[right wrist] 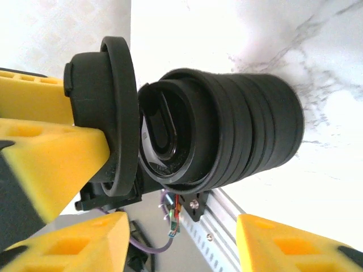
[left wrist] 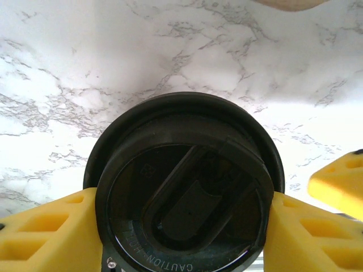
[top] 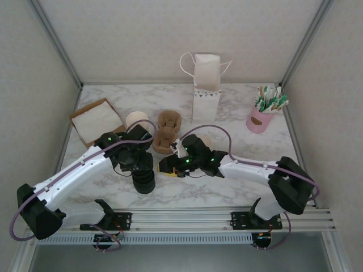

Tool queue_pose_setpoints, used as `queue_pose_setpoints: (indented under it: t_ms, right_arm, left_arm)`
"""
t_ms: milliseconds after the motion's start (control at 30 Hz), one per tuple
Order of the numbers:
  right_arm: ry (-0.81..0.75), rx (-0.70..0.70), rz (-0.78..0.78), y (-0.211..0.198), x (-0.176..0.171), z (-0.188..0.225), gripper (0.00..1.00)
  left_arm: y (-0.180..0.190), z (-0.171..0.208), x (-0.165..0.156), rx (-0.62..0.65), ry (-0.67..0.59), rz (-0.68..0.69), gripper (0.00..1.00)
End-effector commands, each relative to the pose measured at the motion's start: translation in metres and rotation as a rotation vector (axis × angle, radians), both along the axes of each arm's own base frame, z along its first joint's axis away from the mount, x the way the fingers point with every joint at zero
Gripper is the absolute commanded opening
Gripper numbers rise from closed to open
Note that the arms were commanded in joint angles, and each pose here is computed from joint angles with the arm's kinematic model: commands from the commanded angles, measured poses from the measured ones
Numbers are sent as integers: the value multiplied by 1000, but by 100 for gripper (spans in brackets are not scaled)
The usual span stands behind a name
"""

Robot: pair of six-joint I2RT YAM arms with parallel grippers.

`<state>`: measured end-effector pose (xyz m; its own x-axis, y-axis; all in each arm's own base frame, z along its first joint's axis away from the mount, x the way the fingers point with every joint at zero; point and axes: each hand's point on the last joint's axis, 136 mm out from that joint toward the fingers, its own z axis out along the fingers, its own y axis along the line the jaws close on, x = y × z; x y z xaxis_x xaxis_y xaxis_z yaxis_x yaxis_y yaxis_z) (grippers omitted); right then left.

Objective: Pack the takeout coffee

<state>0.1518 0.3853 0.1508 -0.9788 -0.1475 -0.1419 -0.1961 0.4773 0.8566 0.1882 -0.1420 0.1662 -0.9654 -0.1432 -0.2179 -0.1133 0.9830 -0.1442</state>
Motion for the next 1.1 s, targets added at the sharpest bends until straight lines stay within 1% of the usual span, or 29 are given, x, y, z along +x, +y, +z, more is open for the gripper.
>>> queue_pose_setpoints:
  t_ms: [0, 100, 233, 367, 500, 600, 800, 1067]
  right_arm:
    - [-125, -147, -55, -33, 14, 4, 61]
    - [-195, -226, -130, -63, 29, 14, 71]
    - [-264, -319, -245, -109, 47, 26, 81]
    - [-301, -406, -370, -158, 61, 34, 89]
    - [-293, -471, -498, -204, 72, 33, 99]
    - [-258, -505, -562, -229, 76, 25, 99]
    - [-188, -534, -649, -262, 80, 8, 99]
    - [-116, -538, -714, -286, 82, -11, 99]
  left_arm:
    - [3, 15, 5, 23, -23, 16, 54]
    - [-3, 21, 10, 28, -31, 0, 53]
    - [-13, 27, 19, 28, -42, -20, 53]
    - [-25, 33, 30, 28, -54, -39, 52]
    - [-43, 37, 42, 36, -65, -69, 52]
    - [-60, 39, 51, 39, -71, -100, 52]
    - [-96, 41, 72, 52, -82, -156, 52]
    - [-145, 40, 95, 63, -95, -225, 51]
